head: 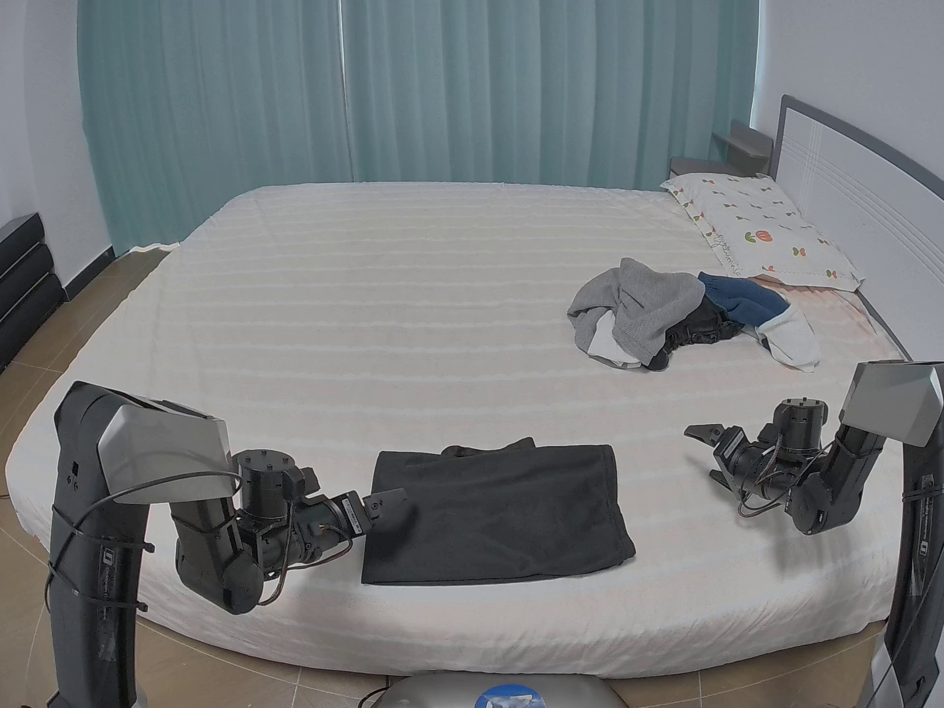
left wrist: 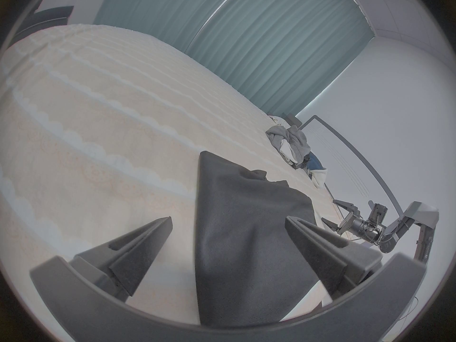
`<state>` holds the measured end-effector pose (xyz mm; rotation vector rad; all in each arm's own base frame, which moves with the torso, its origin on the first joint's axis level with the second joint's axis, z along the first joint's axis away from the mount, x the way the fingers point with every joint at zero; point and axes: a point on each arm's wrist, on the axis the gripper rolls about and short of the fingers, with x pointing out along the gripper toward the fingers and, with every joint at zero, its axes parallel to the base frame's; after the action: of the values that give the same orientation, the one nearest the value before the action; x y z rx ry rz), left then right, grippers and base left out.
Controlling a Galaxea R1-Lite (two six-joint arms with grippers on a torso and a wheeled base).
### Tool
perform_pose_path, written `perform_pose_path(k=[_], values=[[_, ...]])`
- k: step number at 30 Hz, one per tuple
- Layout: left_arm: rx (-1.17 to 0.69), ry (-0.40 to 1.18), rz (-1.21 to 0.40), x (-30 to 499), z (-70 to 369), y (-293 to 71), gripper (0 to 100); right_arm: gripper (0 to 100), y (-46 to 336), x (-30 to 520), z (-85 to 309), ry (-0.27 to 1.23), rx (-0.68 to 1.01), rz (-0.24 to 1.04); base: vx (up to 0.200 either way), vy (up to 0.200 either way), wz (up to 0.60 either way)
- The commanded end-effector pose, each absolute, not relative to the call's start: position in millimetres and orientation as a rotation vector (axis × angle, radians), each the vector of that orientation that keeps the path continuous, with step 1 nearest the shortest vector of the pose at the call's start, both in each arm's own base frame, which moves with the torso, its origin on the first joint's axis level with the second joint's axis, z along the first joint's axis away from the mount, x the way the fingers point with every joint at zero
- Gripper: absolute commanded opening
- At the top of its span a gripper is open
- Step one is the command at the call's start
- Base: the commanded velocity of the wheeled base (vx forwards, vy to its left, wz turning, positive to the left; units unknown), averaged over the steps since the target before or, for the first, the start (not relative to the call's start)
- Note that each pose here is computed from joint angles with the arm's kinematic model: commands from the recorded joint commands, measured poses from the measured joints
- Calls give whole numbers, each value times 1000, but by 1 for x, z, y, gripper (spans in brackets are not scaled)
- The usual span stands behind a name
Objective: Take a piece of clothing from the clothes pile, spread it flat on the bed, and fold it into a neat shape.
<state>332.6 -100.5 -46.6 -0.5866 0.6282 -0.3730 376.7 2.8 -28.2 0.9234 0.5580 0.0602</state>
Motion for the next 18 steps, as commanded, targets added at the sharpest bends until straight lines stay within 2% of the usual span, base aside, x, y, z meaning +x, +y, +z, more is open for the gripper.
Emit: perform_pose_path(k=[1,18], values=[[-586,656,-375,330,-55,-103,100,100,3,377,-28,558,923,62,0,0,0],[-597,645,-393,333,-55,-112,100,100,3,377,-29,558,923,62,0,0,0]])
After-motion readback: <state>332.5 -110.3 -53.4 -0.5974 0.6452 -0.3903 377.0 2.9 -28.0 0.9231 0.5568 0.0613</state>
